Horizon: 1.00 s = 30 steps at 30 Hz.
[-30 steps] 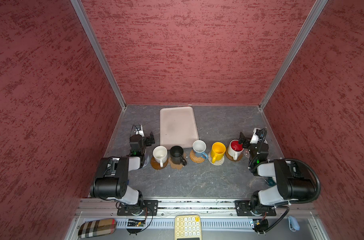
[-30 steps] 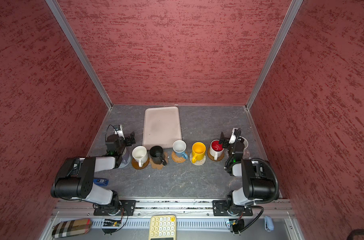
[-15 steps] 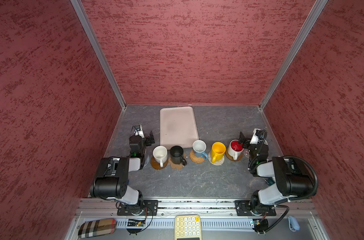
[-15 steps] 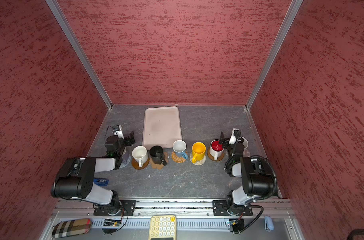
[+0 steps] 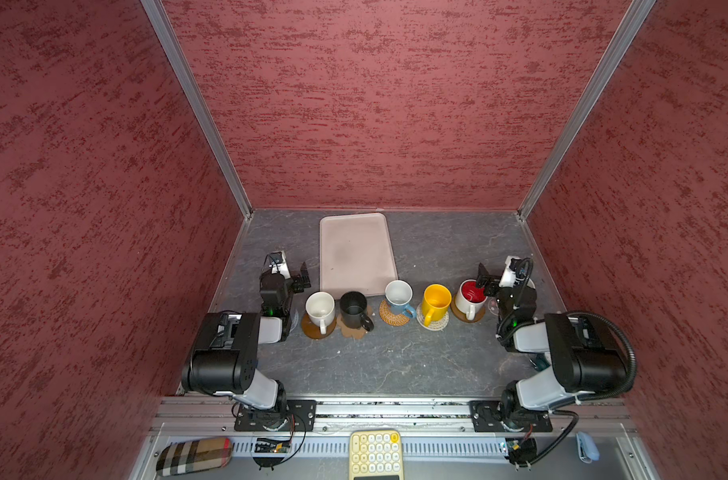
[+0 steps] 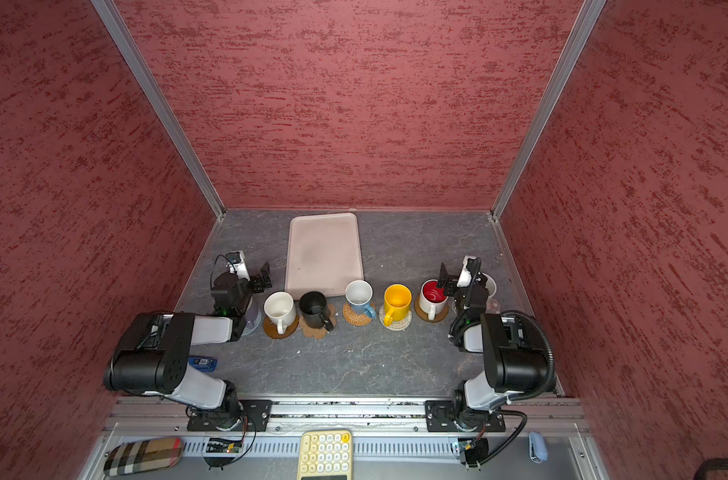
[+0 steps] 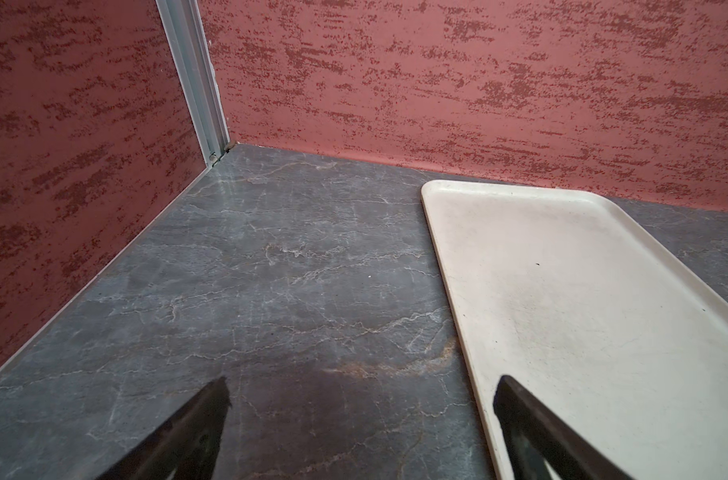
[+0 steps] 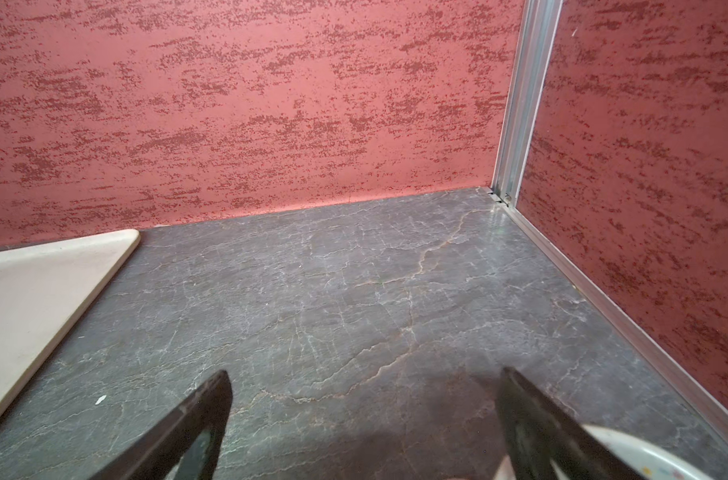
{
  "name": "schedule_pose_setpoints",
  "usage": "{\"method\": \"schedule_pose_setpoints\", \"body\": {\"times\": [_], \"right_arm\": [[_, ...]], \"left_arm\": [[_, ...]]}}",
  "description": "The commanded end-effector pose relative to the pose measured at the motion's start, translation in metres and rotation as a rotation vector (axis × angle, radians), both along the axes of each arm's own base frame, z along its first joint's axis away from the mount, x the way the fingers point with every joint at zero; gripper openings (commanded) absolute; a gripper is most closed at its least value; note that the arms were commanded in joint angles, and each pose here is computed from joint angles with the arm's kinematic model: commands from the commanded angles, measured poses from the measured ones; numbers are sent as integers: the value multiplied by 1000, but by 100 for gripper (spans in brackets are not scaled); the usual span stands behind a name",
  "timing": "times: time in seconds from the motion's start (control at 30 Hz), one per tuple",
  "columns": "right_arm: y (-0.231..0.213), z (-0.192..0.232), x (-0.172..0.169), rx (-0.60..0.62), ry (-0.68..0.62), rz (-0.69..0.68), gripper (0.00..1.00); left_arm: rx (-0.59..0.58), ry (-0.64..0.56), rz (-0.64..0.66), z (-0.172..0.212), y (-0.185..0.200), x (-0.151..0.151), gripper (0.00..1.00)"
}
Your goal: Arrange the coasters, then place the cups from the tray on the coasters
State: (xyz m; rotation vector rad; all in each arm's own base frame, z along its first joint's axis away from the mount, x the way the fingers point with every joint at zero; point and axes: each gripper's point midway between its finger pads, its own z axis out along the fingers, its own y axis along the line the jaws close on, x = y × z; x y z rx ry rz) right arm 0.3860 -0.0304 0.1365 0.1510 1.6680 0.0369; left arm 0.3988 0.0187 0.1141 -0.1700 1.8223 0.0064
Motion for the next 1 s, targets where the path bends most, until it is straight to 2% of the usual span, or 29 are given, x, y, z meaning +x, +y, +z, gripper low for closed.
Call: {"method": "schedule_pose_setpoints", "body": {"times": [0.0,0.97], "right_arm": [[2,-3,4,-14,16,20,99],[2,-2,2,-16,10,18,99]], "left_arm": [[7,-6,-8,0,0,1,100],[8,-11,-9,1,-1,1,100]]}}
